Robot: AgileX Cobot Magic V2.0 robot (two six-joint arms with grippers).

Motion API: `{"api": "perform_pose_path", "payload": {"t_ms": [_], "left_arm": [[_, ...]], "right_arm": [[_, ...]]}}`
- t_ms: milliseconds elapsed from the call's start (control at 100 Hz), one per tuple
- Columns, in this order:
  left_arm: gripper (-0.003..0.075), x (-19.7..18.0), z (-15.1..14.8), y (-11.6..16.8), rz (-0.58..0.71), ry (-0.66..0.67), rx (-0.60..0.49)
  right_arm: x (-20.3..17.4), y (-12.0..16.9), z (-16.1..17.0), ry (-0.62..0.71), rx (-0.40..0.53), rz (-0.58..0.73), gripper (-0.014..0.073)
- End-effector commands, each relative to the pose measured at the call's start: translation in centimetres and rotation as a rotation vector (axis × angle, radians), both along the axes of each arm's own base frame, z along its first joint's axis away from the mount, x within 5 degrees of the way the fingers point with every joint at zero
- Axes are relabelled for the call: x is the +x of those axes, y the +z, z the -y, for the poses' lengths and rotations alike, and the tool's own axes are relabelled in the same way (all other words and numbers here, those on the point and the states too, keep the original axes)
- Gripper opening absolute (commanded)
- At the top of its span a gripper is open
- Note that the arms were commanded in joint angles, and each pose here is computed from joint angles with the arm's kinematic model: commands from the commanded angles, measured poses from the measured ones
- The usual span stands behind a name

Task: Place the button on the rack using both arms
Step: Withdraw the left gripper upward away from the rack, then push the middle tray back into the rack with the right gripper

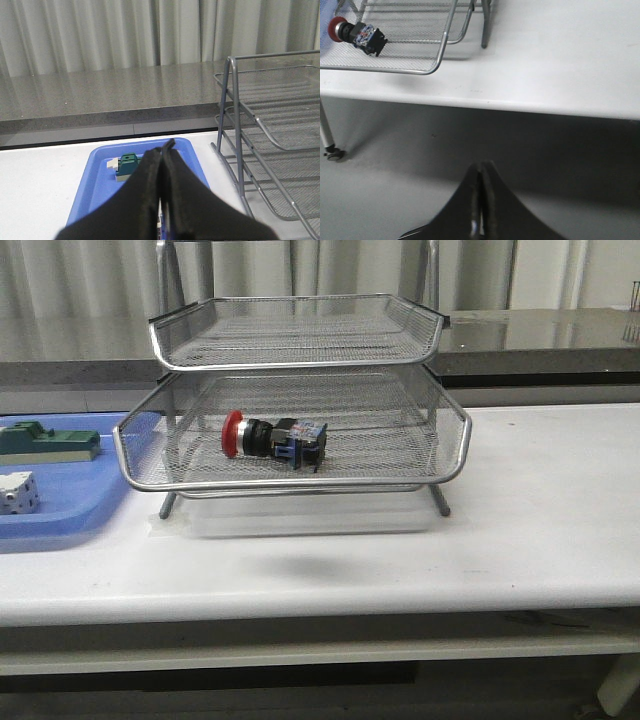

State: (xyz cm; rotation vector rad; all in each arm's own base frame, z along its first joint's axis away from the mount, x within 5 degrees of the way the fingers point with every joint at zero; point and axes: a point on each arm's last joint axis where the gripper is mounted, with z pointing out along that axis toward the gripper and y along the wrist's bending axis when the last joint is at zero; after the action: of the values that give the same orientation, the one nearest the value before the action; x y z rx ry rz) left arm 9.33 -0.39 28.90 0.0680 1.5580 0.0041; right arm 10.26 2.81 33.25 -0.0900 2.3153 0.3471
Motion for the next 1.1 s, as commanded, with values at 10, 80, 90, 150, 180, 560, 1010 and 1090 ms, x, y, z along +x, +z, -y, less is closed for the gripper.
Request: {"api": "perform_pose_path", "payload": {"t_ms": [10, 80, 90, 150, 180, 560, 1010, 1090], "left_arm": [[-0.0021, 0.0, -0.3, 1.6, 0.092, 0.028, -0.024], [-0.0021, 0.0, -0.3, 1.6, 0.092, 0.028, -0.024], [-0.0021, 0.0, -0.3, 1.6, 0.092, 0.028, -0.024], [-0.0021, 0.0, -0.3, 1.6, 0.092, 0.028, -0.024], [-0.0021, 0.0, -0.3, 1.6, 0.092, 0.028, -0.024], [-0.0021, 0.0, -0.3, 1.6, 0.092, 0.028, -0.024], [-0.0021, 0.0, -0.3, 1.6, 0.092, 0.028, -0.024], [-0.0021, 0.0, -0.3, 1.6, 0.092, 0.028, -0.024]], "right_arm": [[2.7, 0.6, -0.8, -0.005, 0.101, 0.018, -0.0069], [4.4, 0.0, -1.3, 0.003, 0.148, -0.025, -0.0069], [4.5, -0.1, -1.3, 0.007, 0.150, -0.028, -0.0069], [6.1, -0.9, -1.8, 0.018, 0.185, -0.065, -0.0069], [6.7, -1.2, -2.0, 0.024, 0.199, -0.078, -0.0069], [12.4, -5.6, -4.5, 0.071, 0.312, -0.206, -0.0069], [14.7, -10.7, -10.5, 0.111, 0.282, -0.296, -0.0069], [15.0, -11.3, -11.3, 0.117, 0.273, -0.302, -0.0069]]}}
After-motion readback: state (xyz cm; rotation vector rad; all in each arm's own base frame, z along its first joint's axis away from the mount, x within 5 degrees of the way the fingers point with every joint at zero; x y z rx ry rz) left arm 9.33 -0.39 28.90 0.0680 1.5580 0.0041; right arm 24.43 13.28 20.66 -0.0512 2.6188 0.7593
